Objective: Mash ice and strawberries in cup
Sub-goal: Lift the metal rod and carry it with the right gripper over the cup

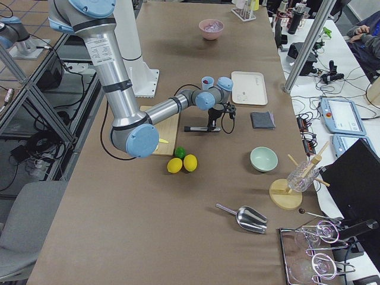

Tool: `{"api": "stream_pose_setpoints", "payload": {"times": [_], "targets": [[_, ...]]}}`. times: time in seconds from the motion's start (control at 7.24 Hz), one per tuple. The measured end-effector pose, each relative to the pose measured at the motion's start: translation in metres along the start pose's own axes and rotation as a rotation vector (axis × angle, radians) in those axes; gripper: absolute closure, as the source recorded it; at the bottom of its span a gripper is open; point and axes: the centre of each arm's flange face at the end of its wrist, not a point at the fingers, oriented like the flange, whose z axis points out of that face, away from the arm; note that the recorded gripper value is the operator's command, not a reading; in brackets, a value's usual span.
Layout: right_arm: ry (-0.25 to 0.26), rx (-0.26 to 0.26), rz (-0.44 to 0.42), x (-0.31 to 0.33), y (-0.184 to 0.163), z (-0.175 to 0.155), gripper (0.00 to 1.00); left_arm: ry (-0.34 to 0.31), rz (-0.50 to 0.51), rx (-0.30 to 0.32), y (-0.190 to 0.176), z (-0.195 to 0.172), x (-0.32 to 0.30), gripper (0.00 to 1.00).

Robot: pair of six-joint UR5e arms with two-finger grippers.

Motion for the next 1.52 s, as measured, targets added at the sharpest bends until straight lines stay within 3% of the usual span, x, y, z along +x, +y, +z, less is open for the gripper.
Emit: {"api": "stream_pose_setpoints", "payload": {"times": [0.28, 0.55, 1.1, 1.52], "targets": [[-0.009, 0.004, -0.016, -0.005, 0.002, -0.004, 1.0, 0.0, 0.0, 0.0, 0.0, 0.0, 0.0, 0.01], [-0.049, 0.056, -0.036, -0.014, 0.005, -0.042, 1.0, 0.0, -0.002, -0.002, 0.0, 0.001, -0.001, 0.01], [-0.166, 0.296, -0.122, -0.029, 0.035, -0.172, 1.0, 0.001, -0.012, -0.009, 0.002, 0.004, -0.004, 0.01], [-0.305, 0.547, -0.314, -0.085, 0.083, -0.268, 1.0, 0.005, -0.034, -0.029, 0.003, 0.015, -0.014, 0.01]]}}
